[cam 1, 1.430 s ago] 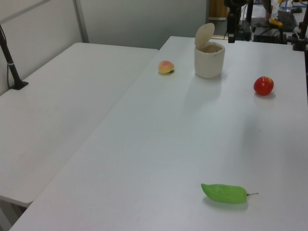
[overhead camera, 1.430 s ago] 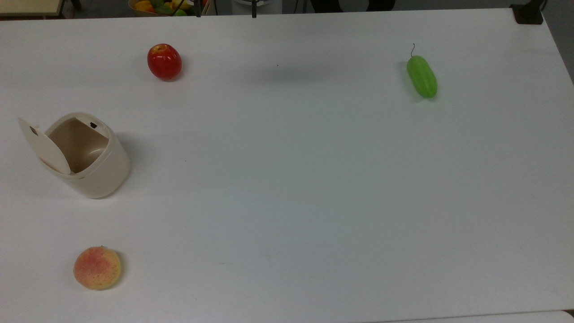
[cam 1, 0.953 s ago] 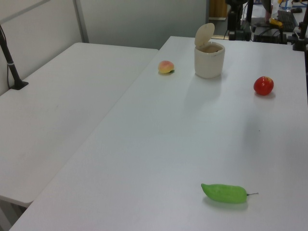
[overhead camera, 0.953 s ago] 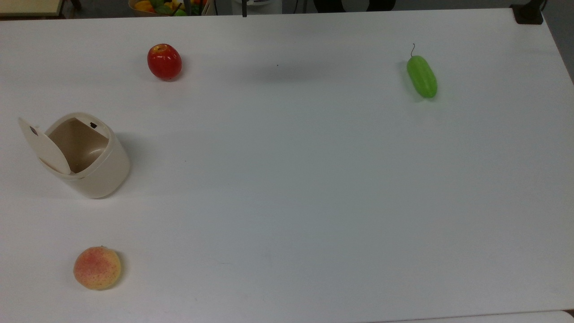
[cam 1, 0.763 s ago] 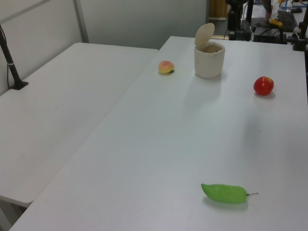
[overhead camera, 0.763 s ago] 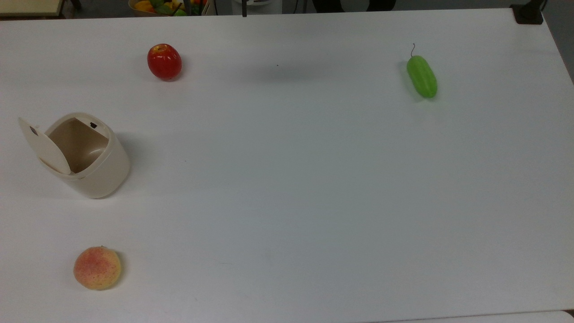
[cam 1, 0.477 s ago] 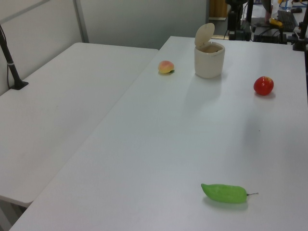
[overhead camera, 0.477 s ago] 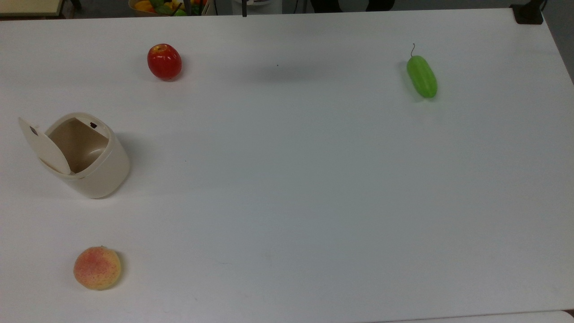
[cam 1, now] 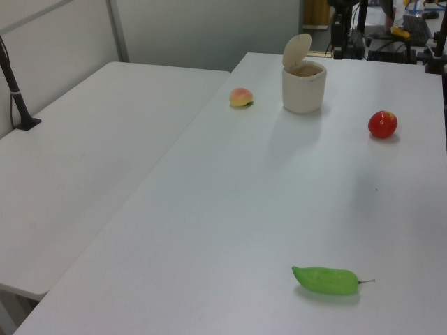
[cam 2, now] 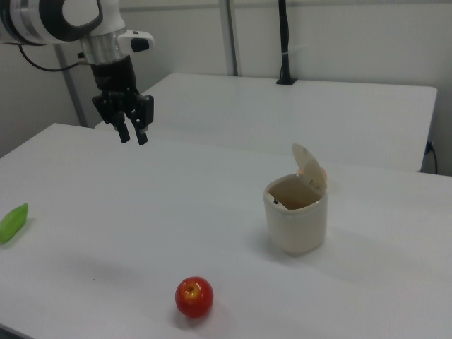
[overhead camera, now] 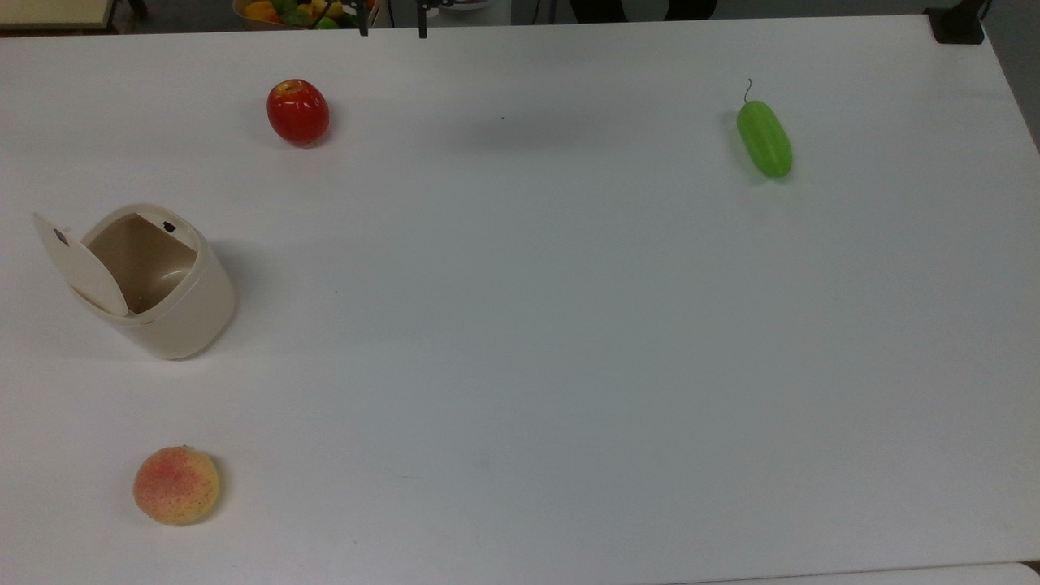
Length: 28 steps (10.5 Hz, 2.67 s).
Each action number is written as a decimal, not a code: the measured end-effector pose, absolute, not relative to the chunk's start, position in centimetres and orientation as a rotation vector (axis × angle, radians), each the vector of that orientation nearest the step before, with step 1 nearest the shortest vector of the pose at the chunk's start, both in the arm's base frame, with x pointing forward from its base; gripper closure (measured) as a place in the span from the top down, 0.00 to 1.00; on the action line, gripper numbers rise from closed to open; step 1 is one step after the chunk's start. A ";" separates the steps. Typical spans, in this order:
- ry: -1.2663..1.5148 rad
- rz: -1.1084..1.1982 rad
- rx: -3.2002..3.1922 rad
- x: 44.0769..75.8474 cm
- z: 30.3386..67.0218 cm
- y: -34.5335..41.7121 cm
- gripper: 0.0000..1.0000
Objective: Close garbage bin
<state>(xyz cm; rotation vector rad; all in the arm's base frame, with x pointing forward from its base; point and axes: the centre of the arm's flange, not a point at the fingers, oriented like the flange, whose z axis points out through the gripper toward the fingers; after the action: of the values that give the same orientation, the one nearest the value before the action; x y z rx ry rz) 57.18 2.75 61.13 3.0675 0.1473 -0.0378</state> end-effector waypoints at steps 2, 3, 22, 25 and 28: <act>0.147 -0.038 3.067 57.2 61.1 2.8 0.18; 0.147 -0.038 3.067 57.2 61.1 2.7 0.02; -0.728 0.908 2.796 65.4 57.6 -23.1 0.01; -0.715 0.989 2.771 67.2 54.9 -23.5 0.01; -0.709 1.012 2.765 68.5 52.0 -23.8 0.01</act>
<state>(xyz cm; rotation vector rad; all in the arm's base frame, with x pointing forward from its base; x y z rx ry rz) 68.49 -23.81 51.97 2.7650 -0.7089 1.0122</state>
